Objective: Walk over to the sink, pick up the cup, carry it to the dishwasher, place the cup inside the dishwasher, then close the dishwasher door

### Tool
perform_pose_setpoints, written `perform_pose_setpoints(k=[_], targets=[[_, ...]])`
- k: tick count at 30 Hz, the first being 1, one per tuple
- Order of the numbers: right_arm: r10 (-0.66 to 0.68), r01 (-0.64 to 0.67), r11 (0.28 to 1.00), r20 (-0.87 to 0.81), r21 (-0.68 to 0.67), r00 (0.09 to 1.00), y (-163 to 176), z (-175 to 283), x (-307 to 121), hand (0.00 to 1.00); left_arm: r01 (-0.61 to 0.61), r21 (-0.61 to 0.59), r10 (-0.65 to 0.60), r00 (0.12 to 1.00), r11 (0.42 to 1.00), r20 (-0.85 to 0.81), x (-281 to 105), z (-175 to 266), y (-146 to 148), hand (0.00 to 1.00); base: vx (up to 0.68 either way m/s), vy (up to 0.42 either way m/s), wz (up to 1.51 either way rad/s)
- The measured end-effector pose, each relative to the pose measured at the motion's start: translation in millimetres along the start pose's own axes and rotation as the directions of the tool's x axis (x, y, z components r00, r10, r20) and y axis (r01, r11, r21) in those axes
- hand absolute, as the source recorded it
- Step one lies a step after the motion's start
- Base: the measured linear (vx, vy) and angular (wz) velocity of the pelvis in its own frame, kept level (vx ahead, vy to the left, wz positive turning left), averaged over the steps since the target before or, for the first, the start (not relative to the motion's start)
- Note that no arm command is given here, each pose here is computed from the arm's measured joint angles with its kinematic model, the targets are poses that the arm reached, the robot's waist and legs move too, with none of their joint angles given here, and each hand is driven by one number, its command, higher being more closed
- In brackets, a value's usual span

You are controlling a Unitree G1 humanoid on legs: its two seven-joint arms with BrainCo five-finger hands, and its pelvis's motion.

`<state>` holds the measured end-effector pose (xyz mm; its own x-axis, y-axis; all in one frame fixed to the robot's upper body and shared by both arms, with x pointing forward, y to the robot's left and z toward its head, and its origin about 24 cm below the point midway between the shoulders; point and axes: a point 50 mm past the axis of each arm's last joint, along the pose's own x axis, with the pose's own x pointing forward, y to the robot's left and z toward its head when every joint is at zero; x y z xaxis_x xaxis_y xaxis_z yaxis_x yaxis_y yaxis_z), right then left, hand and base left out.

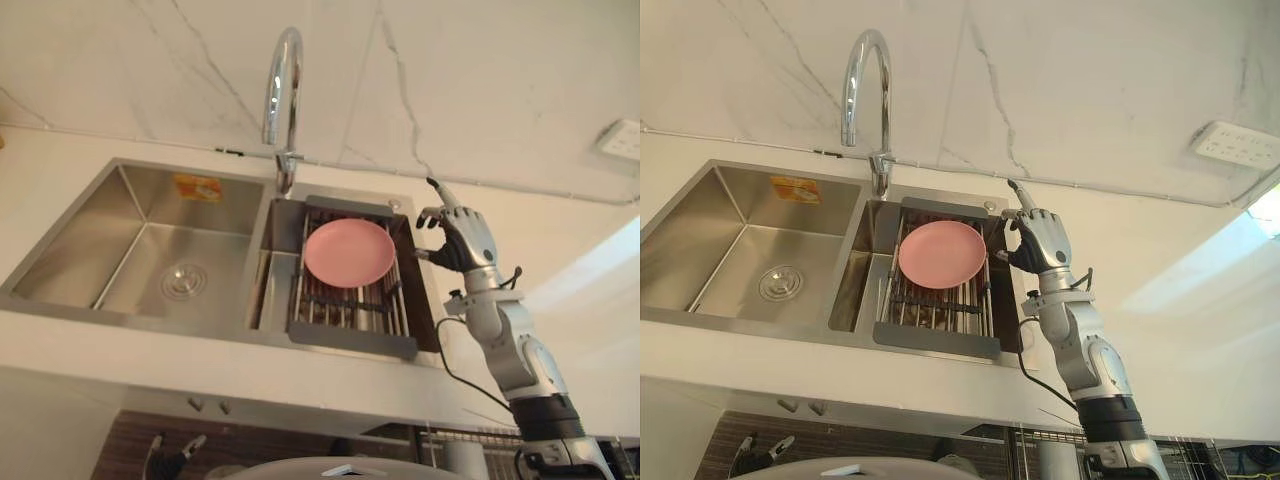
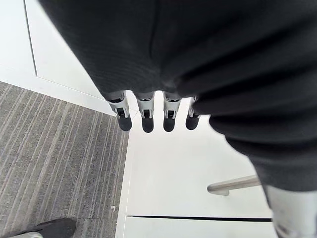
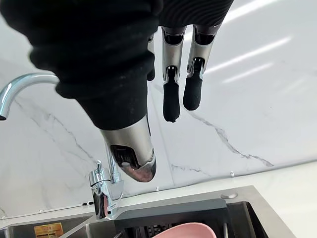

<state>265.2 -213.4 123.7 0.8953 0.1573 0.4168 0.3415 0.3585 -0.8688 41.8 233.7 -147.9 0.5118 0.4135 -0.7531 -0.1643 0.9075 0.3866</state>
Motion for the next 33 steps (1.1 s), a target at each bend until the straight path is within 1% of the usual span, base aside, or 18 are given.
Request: perform_pose_setpoints(k=[1, 3, 6, 14, 21, 25, 31, 33], targets=[[0.009, -0.009, 1.000, 0.004, 0.003, 1.000, 1, 0, -2, 0.00, -0.001, 0.000, 0.001, 1.000, 1.000, 0.000, 0, 0, 0, 0.00, -0.02, 0.006, -0.09], [0.072, -0.072, 0.997, 0.006, 0.018, 0.997, 8, 2, -8, 0.00, -0.015, 0.000, 0.015, 1.000, 1.000, 0.001, 0, 0, 1, 0.00, -0.02, 0.002, -0.10], [0.145, -0.145, 0.989, -0.002, 0.000, 0.989, 15, 0, -15, 0.00, -0.017, 0.000, 0.017, 1.000, 1.000, 0.001, 0, 0, 1, 0.00, -0.01, 0.001, -0.02], [0.298, -0.298, 0.954, 0.034, 0.004, 0.954, 30, 9, -18, 0.00, -0.015, 0.000, 0.015, 1.000, 1.000, 0.002, 0, 0, 0, 0.00, 0.00, 0.000, 0.00], [0.379, -0.378, 0.925, 0.082, -0.021, 0.922, 48, 21, -21, 0.00, -0.014, 0.000, 0.014, 1.000, 1.000, 0.003, 0, 1, 0, 0.00, 0.00, 0.000, 0.00], [0.423, -0.423, 0.906, 0.075, -0.021, 0.903, 60, 20, -22, 0.00, -0.014, 0.000, 0.014, 1.000, 1.000, 0.006, 1, 2, 0, 0.00, 0.00, 0.000, 0.00], [0.491, -0.480, 0.869, 0.085, -0.123, 0.867, 79, 26, -20, 0.00, -0.014, -0.001, 0.014, 1.000, 1.000, 0.008, 1, 3, 0, 0.00, 0.00, 0.000, 0.08], [0.511, -0.493, 0.851, 0.067, -0.179, 0.857, 85, 24, -21, 0.00, -0.013, -0.001, 0.013, 1.000, 1.000, 0.013, 2, 5, 0, 0.00, -0.01, 0.006, 0.12]])
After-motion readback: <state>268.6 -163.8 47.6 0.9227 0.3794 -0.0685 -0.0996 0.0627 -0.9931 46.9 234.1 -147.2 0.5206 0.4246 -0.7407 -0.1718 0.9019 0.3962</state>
